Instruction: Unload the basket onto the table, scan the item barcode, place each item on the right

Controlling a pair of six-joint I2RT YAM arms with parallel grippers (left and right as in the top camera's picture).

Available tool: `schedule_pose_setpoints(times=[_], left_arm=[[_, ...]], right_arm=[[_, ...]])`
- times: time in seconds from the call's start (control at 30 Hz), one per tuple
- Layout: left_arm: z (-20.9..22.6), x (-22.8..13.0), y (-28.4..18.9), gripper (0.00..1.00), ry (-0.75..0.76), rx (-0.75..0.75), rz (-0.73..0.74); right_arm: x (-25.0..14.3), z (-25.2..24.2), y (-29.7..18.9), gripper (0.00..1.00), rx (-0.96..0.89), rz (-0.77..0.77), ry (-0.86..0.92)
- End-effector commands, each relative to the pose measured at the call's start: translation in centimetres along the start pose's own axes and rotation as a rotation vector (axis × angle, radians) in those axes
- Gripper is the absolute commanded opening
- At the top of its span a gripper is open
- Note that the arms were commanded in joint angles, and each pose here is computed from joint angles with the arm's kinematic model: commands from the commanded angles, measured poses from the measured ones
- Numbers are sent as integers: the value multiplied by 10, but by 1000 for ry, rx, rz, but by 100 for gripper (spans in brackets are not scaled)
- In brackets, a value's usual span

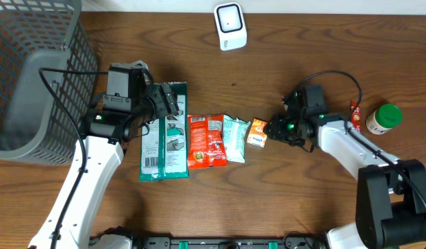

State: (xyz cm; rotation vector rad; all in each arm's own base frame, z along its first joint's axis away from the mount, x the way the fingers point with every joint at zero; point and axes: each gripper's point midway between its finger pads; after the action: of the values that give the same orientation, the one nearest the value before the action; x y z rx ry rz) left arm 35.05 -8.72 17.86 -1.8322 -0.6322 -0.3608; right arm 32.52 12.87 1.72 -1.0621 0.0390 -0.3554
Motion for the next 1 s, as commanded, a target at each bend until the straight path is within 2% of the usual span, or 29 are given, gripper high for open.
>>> schedule_pose_setpoints(times=[0.0,0.27,0.37,0.4,0.43,0.63,0.97], left_arm=[[0,3,-1,86,15,2,-8],[0,3,-1,86,15,2,-8],[0,3,-1,86,15,2,-8],[0,3,-1,87,15,2,-8],[0,3,-1,86,15,2,-8],[0,3,-1,86,15,2,-8],[0,3,-1,86,15,2,-8]], right_arm=[[-14,2,7,37,41,28,36],[-23,6,16,27,64,24,9],[-21,8,16,16,73,14,1],[-20,9,16,6,76,9,-2],[-19,10,15,1,79,5,-3],[-4,15,-3,1,60,-65,-61],[14,-27,-72,1,-346,-212,-149]])
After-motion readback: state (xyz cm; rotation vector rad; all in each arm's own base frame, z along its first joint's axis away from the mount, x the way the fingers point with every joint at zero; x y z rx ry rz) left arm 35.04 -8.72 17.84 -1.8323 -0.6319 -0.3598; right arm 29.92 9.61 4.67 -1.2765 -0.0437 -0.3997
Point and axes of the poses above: each gripper's point midway between its finger pads, its own y axis out along the fingers, its own z axis along the line the jaws close on, x = y × z, and after that the axes turned 6 degrees about y, right-handed
